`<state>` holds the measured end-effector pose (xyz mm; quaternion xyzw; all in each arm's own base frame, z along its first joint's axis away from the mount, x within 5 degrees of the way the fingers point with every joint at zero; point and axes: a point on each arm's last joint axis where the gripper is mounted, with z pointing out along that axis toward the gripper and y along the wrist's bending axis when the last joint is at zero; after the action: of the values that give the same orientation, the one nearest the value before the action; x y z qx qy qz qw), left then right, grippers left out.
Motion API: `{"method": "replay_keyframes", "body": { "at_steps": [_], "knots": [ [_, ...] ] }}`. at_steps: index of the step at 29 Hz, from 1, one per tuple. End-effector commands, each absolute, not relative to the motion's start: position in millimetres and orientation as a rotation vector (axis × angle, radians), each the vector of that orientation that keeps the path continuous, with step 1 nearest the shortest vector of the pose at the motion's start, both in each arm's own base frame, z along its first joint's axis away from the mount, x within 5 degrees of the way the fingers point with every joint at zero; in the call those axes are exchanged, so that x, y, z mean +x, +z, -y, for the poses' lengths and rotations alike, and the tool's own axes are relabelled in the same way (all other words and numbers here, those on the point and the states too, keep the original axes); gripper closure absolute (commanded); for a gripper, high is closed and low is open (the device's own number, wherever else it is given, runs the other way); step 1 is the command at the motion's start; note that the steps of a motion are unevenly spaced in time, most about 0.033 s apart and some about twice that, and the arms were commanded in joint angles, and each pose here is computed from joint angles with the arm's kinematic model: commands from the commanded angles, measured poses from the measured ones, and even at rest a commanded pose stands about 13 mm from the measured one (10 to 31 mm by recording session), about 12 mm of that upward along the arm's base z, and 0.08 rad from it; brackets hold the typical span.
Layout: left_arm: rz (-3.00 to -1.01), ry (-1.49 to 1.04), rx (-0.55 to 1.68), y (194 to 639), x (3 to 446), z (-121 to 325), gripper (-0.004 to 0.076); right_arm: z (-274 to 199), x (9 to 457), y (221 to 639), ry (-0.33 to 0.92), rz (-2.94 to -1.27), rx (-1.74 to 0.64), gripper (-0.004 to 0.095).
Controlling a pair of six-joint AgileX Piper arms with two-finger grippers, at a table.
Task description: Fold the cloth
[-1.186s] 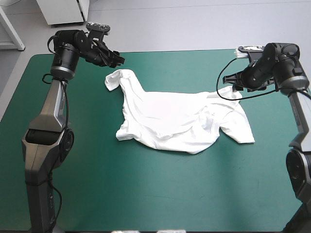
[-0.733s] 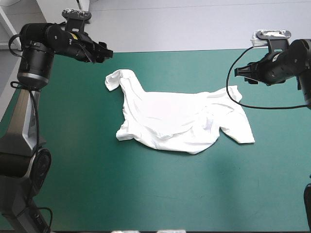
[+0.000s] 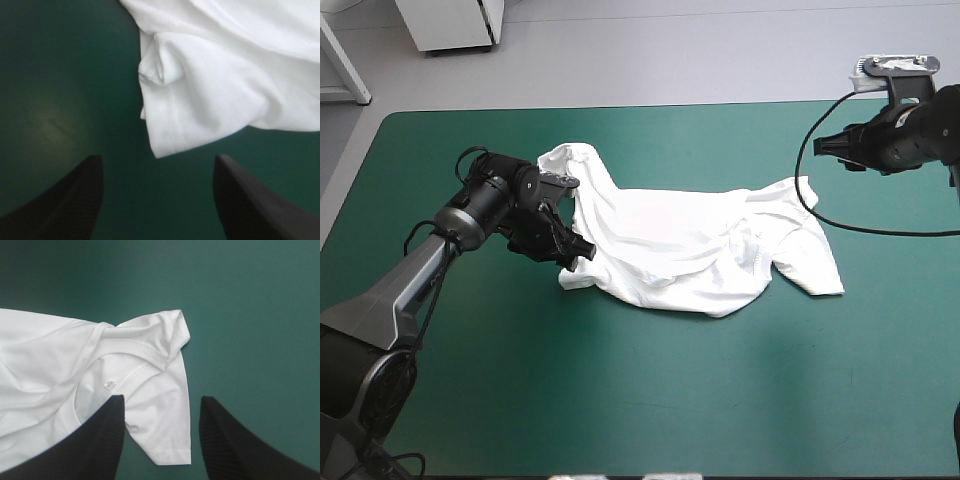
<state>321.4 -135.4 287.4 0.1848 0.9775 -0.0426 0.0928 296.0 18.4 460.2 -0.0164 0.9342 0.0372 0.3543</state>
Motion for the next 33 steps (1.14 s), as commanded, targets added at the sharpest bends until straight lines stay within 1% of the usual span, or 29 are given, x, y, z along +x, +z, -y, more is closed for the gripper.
{"method": "replay_keyframes", "body": {
  "at_steps": [1,3,8,14,15,16,17,19,21,22,23,27,29,33],
  "knots": [
    [-2.841,-0.182,0.515,292,316,137,0.0262,-14,282,477,0.084,-2.35,-0.033,0.0473],
    [-2.878,-0.174,0.516,274,317,138,0.0262,-14,283,473,0.083,-2.366,-0.033,0.0473],
    [-2.88,-0.188,0.509,257,327,143,0.0262,-14,284,466,0.083,-2.388,-0.032,0.0485],
    [-2.939,-0.179,0.507,233,335,147,0.0263,-14,286,458,0.083,-2.417,-0.032,0.0494],
    [-2.95,-0.176,0.503,229,336,147,0.0274,-14,286,456,0.083,-2.426,-0.032,0.0494],
    [-2.954,-0.175,0.504,228,337,147,0.0301,-14,287,453,0.083,-2.436,-0.032,0.0494],
    [-2.959,-0.174,0.505,226,337,147,0.0346,-14,287,450,0.084,-2.445,-0.028,0.0494],
    [-2.961,-0.173,0.508,225,337,147,0.047,-15,288,442,0.084,-2.476,-0.025,0.0494],
    [-2.959,-0.162,0.513,225,337,147,0.0644,-15,288,428,0.086,-2.523,-0.016,0.0494],
    [-2.956,-0.161,0.528,225,337,147,0.0713,-15,289,422,0.087,-2.545,-0.012,0.0494],
    [-2.953,-0.16,0.543,225,337,147,0.0728,-15,289,414,0.087,-2.573,-0.011,0.0494],
    [-2.954,-0.169,0.542,225,337,147,0.0733,-11,289,382,0.024,-2.663,0.003,0.0493],
    [-2.956,-0.189,0.538,225,337,149,0.0733,-8,289,367,0.02,-2.704,0.014,0.0477],
    [-2.954,-0.209,0.551,225,336,150,0.0733,2,292,341,0.072,-2.75,0.087,0.0411]
  ]
}}
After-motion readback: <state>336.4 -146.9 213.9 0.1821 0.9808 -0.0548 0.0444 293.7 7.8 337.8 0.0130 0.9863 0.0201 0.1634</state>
